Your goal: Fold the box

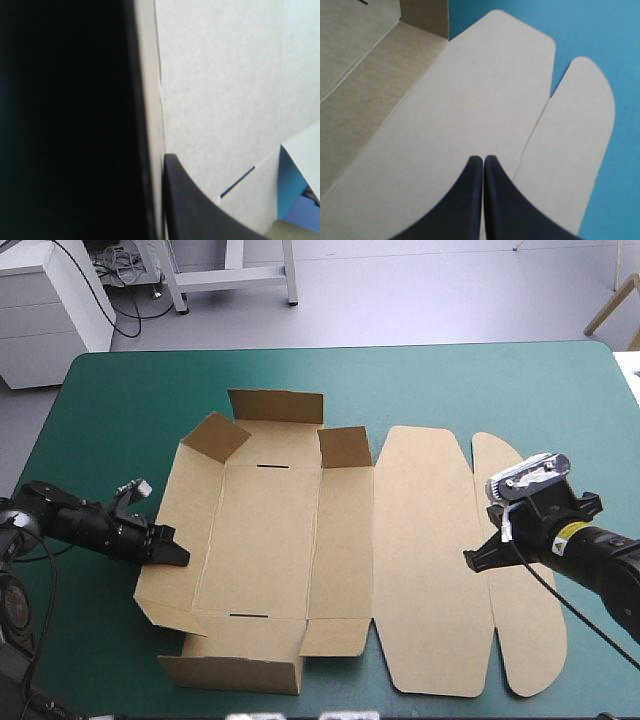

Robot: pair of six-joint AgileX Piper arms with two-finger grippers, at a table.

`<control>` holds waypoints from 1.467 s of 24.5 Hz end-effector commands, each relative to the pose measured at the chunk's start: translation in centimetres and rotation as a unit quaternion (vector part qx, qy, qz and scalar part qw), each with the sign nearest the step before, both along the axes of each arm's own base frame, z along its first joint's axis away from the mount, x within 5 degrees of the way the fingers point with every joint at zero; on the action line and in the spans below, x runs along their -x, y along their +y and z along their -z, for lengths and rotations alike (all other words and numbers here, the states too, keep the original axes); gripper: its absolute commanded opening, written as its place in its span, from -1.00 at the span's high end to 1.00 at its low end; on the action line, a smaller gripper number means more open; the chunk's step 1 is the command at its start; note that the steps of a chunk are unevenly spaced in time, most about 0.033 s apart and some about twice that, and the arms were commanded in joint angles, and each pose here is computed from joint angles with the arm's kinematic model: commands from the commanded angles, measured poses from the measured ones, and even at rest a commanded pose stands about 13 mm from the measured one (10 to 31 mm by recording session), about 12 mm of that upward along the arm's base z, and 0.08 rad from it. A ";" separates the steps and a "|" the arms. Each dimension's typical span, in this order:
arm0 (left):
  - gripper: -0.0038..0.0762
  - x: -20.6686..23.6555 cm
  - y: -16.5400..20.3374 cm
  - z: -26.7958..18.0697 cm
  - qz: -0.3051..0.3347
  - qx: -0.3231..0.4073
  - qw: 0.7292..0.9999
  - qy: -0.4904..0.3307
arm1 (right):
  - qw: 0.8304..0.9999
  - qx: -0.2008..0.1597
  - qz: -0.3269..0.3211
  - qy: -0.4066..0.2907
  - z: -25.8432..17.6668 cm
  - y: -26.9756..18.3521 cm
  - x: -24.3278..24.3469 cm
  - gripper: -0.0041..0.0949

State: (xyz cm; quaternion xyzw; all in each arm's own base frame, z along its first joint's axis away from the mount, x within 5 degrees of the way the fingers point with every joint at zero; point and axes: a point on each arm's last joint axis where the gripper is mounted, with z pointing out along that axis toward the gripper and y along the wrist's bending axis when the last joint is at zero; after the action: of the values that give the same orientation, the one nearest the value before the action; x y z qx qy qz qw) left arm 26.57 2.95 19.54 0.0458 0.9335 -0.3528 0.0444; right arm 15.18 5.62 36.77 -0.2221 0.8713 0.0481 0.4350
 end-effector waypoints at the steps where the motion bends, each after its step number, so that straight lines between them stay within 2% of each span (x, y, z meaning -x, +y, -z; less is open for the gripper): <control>1: 0.93 -0.8 -0.2 -3.9 0.016 -0.002 0.998 -0.066 | 0.997 -0.010 0.008 -0.080 -3.2 -0.7 0.9 0.95; 6: 0.93 -2.4 -1.9 -8.0 0.067 -0.066 0.989 -0.115 | 0.994 -0.024 0.027 -0.107 -4.5 -1.3 1.8 0.95; 10: 0.93 -3.9 -4.5 -11.7 0.118 -0.163 0.966 -0.161 | 0.992 -0.021 0.032 -0.117 -4.7 -1.6 2.3 0.95; 11: 0.93 -4.6 -6.2 -13.6 0.150 -0.220 0.942 -0.204 | 0.992 -0.023 0.036 -0.117 -4.7 -1.6 2.2 0.95; 13: 0.93 -5.0 -7.8 -15.5 0.174 -0.269 0.914 -0.249 | 0.992 -0.027 0.038 -0.116 -4.7 -1.6 2.2 0.95; 15: 0.93 -5.2 -9.6 -17.0 0.201 -0.305 0.883 -0.295 | 0.992 -0.026 0.042 -0.116 -4.7 -1.7 2.2 0.95; 16: 0.93 -5.2 -11.5 -18.3 0.226 -0.333 0.849 -0.342 | 0.992 -0.024 0.049 -0.118 -4.8 -1.8 2.2 0.95; 19: 0.93 -5.0 -14.0 -19.3 0.256 -0.364 0.804 -0.394 | 0.991 -0.020 0.057 -0.120 -4.8 -2.0 2.1 0.95; 20: 0.93 -4.8 -15.3 -19.5 0.279 -0.391 0.771 -0.418 | 0.990 -0.021 0.062 -0.121 -4.8 -2.1 2.1 0.95; 21: 0.93 -4.6 -16.0 -19.7 0.293 -0.404 0.751 -0.433 | 0.990 -0.023 0.066 -0.121 -4.8 -2.1 2.1 0.95; 22: 0.93 -4.3 -17.3 -20.0 0.315 -0.426 0.712 -0.460 | 0.990 -0.026 0.069 -0.120 -4.8 -2.1 2.1 0.95; 24: 0.93 -3.8 -19.1 -20.5 0.336 -0.446 0.665 -0.496 | 0.990 -0.029 0.072 -0.119 -4.8 -2.1 2.1 0.95; 31: 0.93 -2.1 -22.9 -21.4 0.375 -0.426 0.594 -0.570 | 0.991 -0.032 0.080 -0.100 -4.5 -2.2 2.2 0.95; 32: 0.93 -1.7 -23.5 -21.6 0.387 -0.423 0.577 -0.582 | 0.992 -0.028 0.082 -0.095 -4.4 -2.3 2.2 0.95; 36: 0.93 -0.7 -24.3 -21.9 0.406 -0.414 0.544 -0.606 | 0.991 -0.037 0.089 -0.090 -4.4 -2.3 2.3 0.95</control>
State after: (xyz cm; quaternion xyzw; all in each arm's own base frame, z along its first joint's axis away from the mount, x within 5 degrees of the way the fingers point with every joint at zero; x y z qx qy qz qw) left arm 28.78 -21.49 37.95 0.6367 0.6587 0.1861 0.3550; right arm 12.92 3.53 39.58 -0.1418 0.8646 0.0201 0.4816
